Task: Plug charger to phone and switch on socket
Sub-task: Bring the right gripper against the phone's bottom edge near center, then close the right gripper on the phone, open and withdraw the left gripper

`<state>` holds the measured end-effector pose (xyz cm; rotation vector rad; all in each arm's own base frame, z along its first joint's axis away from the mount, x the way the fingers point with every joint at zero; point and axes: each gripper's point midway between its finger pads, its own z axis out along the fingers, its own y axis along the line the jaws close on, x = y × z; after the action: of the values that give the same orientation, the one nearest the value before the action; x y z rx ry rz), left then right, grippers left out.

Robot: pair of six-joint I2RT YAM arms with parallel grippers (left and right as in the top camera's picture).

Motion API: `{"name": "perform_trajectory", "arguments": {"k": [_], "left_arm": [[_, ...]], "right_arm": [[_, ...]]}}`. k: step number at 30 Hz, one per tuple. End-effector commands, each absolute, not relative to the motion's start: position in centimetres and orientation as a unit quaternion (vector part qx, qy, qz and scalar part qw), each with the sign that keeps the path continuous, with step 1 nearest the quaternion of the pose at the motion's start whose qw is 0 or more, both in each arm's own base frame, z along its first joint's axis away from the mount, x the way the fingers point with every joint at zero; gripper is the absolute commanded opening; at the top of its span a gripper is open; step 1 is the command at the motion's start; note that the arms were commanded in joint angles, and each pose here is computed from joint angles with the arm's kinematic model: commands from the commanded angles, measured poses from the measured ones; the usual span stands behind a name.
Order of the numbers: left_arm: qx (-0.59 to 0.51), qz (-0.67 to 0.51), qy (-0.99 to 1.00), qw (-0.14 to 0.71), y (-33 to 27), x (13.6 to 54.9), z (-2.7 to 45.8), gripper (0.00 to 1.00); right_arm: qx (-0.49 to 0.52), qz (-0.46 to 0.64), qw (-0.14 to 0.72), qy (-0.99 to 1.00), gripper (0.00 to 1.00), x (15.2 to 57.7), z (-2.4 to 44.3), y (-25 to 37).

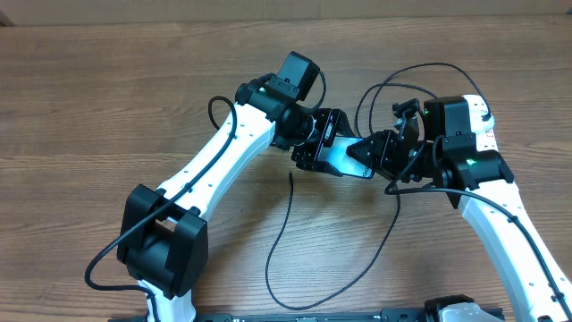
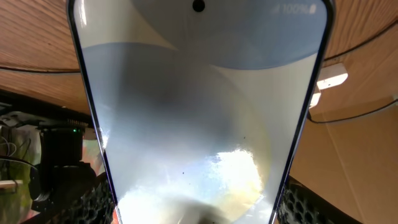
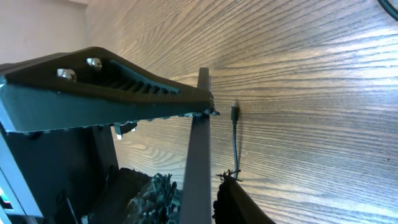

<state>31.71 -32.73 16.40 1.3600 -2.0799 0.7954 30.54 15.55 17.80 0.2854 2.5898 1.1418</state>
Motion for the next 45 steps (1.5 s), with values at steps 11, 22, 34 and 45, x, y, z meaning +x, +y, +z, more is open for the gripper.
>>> {"name": "perform_trajectory", "arguments": {"k": [11,22,34,45], "left_arm": [[0.48,0.324,-0.768,0.274,-34.0,30.8,18.9,0.04],[0.472,0.341,-0.768,0.266,-34.5,31.5,19.3,0.05],[0.478,0.337,-0.771,0.253,-34.2,31.8,19.0,0.44],[0.381,0.377,-0.82,0.201,-32.8,33.1,19.1,1.0]], "right_arm": [[0.095,0.393,0.153,0.902,0.23,30.7,17.8,15.6],[0.096,0.392,0.151,0.902,0.06,30.6,17.8,15.6],[0.096,0.392,0.152,0.902,0.04,30.7,17.8,15.6],[0.101,0.39,0.162,0.901,0.04,31.2,17.9,15.1]]}}
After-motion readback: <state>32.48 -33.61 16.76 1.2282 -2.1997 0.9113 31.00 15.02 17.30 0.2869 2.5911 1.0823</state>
